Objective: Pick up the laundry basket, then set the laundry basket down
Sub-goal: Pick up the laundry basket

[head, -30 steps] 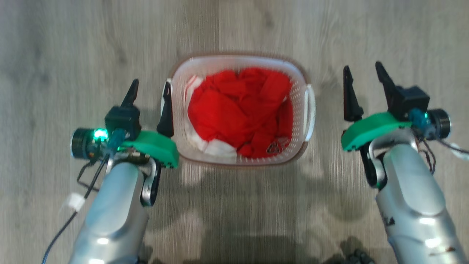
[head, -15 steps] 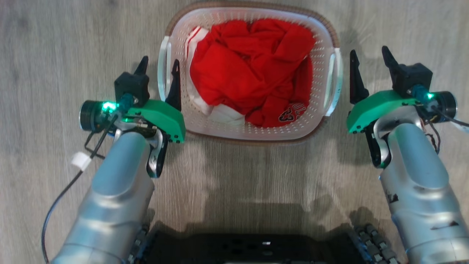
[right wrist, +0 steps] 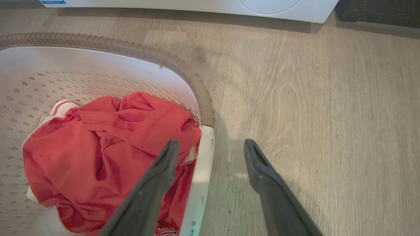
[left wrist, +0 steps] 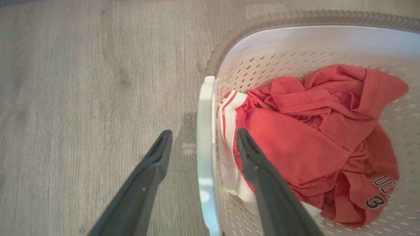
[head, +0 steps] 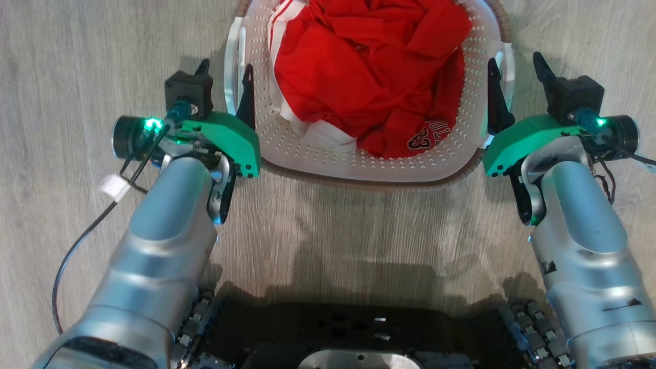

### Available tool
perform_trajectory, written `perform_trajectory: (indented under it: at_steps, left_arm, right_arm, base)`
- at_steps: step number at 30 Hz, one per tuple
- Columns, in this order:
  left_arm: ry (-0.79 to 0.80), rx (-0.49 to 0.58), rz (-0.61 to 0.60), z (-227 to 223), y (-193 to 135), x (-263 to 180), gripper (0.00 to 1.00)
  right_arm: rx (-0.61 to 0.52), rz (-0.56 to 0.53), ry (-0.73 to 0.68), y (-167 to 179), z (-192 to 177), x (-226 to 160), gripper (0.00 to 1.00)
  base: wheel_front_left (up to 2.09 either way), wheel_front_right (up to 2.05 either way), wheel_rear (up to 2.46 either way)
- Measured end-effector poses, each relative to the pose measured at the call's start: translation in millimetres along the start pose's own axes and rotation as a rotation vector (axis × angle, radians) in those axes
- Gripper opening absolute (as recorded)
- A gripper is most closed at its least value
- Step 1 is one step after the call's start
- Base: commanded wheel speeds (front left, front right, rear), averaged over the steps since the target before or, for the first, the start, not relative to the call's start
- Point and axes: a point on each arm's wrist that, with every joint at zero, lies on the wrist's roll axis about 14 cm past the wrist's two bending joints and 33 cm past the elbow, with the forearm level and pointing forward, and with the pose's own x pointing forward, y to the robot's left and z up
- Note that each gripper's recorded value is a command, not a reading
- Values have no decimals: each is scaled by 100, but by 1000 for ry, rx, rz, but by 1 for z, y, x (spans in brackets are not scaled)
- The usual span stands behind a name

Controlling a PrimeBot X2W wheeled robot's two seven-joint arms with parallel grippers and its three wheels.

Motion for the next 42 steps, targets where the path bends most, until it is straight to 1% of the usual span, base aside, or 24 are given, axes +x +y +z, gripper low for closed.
perform_trajectory:
  at_steps: [5,10,15,21,33,34,35,36,37,38,39,41,42]
  left_arm:
    - [32,8,3,-10,2,5,100]
    - [79,20,5,-24,5,8,100]
    - [94,27,-1,-28,6,16,100]
    - [118,13,-5,-35,5,20,100]
    - [131,1,-35,-37,-3,24,100]
    - [135,-1,-36,-38,-3,24,98]
    - [138,-1,-37,-39,-4,23,93]
    - [142,-1,-40,-40,-4,23,85]
    - [144,0,-43,-41,-5,23,70]
    - [145,-1,-44,-41,-5,23,53]
    - [144,-3,-49,-40,-6,24,44]
    - [138,-9,-52,-37,-7,25,21]
    - [138,-13,-54,-37,-7,25,0]
  right_arm:
    - [5,14,25,4,-12,4,100]
    - [17,21,76,7,-33,4,100]
    - [40,15,126,5,-52,4,100]
    - [40,19,121,5,-52,15,100]
    - [50,25,147,7,-61,18,100]
    - [51,26,144,7,-60,19,100]
    - [53,27,140,8,-58,21,96]
    - [55,28,133,8,-56,23,84]
    - [54,30,129,8,-54,25,67]
    - [52,32,126,9,-53,26,56]
    - [51,35,123,10,-52,27,48]
    - [48,40,122,11,-51,27,40]
    - [48,40,123,11,-51,27,32]
  base:
    - [0,0,0]
    - [0,0,0]
    - [0,0,0]
    - [0,0,0]
    - [0,0,0]
    - [0,0,0]
    - [0,0,0]
    - [0,0,0]
    - [0,0,0]
    - [0,0,0]
    - [0,0,0]
    - [0,0,0]
    - [0,0,0]
